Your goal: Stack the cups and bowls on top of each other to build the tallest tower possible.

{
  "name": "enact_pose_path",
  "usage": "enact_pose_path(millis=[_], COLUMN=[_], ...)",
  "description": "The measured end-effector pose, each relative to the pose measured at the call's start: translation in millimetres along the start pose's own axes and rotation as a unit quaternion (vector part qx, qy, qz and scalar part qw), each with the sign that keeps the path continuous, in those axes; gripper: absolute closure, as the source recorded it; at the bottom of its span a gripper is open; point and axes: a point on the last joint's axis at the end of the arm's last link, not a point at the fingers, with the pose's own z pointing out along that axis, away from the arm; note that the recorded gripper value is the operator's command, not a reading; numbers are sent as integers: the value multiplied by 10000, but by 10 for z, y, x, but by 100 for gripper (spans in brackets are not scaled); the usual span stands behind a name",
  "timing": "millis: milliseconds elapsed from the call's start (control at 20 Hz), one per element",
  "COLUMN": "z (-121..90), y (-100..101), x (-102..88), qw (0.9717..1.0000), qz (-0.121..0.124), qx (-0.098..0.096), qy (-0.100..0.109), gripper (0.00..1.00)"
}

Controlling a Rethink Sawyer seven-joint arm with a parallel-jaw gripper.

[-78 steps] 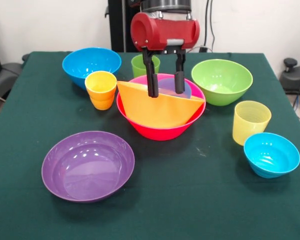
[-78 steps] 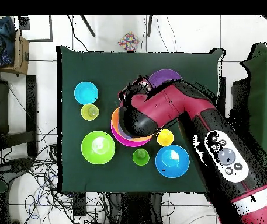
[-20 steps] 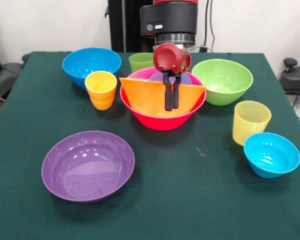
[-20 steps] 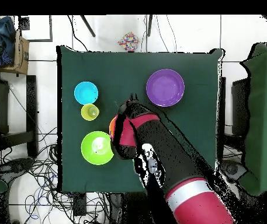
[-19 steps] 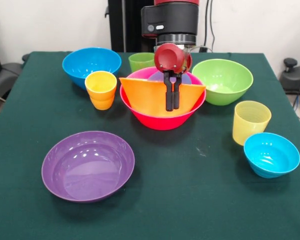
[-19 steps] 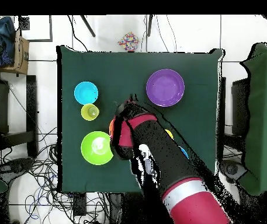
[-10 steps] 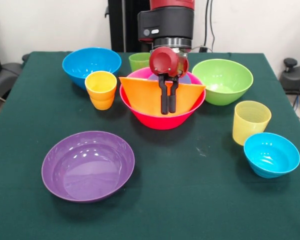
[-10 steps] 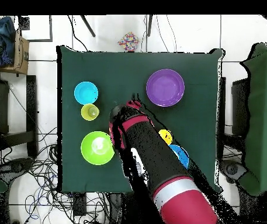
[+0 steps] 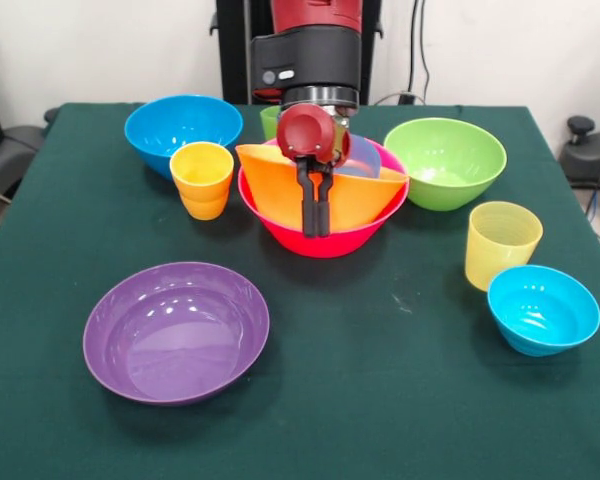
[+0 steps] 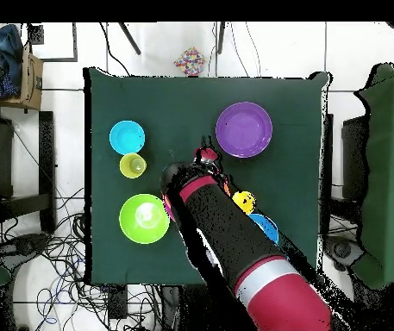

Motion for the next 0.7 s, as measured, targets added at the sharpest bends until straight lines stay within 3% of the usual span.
enact_pose_path(millis=[150, 550, 600, 700], z=[-69, -177, -210, -216], y=[53, 120, 157, 167], x=[40, 36, 31, 30], qw=[9999, 9998, 9997, 9997], qz=[167, 166, 159, 155], qx=[-46, -124, -164, -173], qy=[7, 23, 22, 21], gripper=[0, 0, 100, 100])
